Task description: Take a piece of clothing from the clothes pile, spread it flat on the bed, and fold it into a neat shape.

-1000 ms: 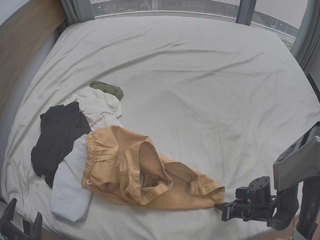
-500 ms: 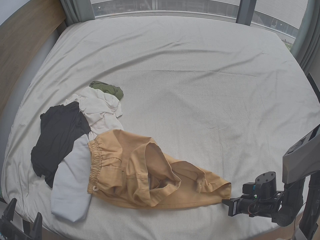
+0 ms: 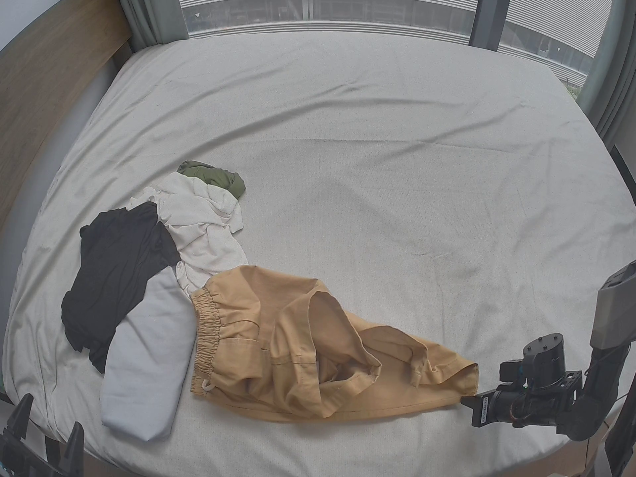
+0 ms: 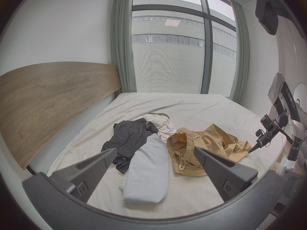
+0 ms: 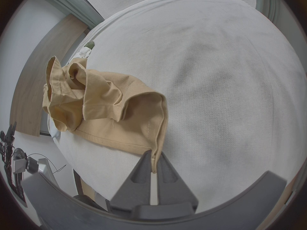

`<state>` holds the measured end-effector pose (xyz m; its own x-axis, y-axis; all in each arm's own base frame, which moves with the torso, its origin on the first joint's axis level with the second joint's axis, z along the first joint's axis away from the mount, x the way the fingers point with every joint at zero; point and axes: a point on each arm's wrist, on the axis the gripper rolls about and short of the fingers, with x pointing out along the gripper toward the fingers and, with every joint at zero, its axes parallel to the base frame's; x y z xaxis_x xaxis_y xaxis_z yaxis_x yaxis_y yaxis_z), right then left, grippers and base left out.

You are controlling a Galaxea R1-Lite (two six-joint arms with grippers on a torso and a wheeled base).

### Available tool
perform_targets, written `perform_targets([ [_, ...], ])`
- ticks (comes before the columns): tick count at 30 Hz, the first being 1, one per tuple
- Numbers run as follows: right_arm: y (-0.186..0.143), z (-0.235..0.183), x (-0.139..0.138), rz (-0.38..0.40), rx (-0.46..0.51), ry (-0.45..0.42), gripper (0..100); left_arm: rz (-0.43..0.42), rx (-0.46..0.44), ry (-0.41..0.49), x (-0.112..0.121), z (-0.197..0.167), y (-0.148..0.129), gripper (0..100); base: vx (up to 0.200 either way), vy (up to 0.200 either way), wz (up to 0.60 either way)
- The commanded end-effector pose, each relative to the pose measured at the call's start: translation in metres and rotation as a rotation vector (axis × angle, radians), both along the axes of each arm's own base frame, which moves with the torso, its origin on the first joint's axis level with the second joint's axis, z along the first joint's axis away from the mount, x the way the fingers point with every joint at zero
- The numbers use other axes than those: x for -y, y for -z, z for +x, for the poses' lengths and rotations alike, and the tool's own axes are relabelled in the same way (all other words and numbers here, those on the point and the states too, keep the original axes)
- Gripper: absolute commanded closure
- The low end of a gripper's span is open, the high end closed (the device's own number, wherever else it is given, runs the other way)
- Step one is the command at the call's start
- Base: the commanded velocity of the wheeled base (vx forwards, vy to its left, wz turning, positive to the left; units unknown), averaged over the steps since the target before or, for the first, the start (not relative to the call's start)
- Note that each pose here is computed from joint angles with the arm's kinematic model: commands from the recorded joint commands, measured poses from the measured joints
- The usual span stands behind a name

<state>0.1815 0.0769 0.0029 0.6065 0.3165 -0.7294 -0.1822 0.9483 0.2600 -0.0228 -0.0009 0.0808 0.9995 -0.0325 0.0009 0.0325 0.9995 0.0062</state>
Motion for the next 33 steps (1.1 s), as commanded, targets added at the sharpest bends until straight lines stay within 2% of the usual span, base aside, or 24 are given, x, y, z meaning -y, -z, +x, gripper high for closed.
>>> perform_targets([
  [1, -0.013, -0.008, 0.007, 0.003, 0.018, 0.017, 100, 0.000, -0.001, 0.000, 0.000, 0.000, 0.005, 0, 0.000, 0.000, 0.00],
  [13, -0.020, -0.019, 0.019, -0.020, -0.042, 0.049, 100, 0.000, -0.001, 0.000, 0.000, 0.000, 0.005, 0, 0.000, 0.000, 0.00],
  [22, -0.021, -0.021, 0.032, -0.037, -0.071, 0.106, 100, 0.000, -0.001, 0.000, 0.000, 0.000, 0.005, 0, 0.000, 0.000, 0.00],
  [33, -0.017, -0.027, 0.035, -0.060, -0.141, 0.113, 100, 0.000, -0.001, 0.000, 0.000, 0.000, 0.005, 0, 0.000, 0.000, 0.00],
])
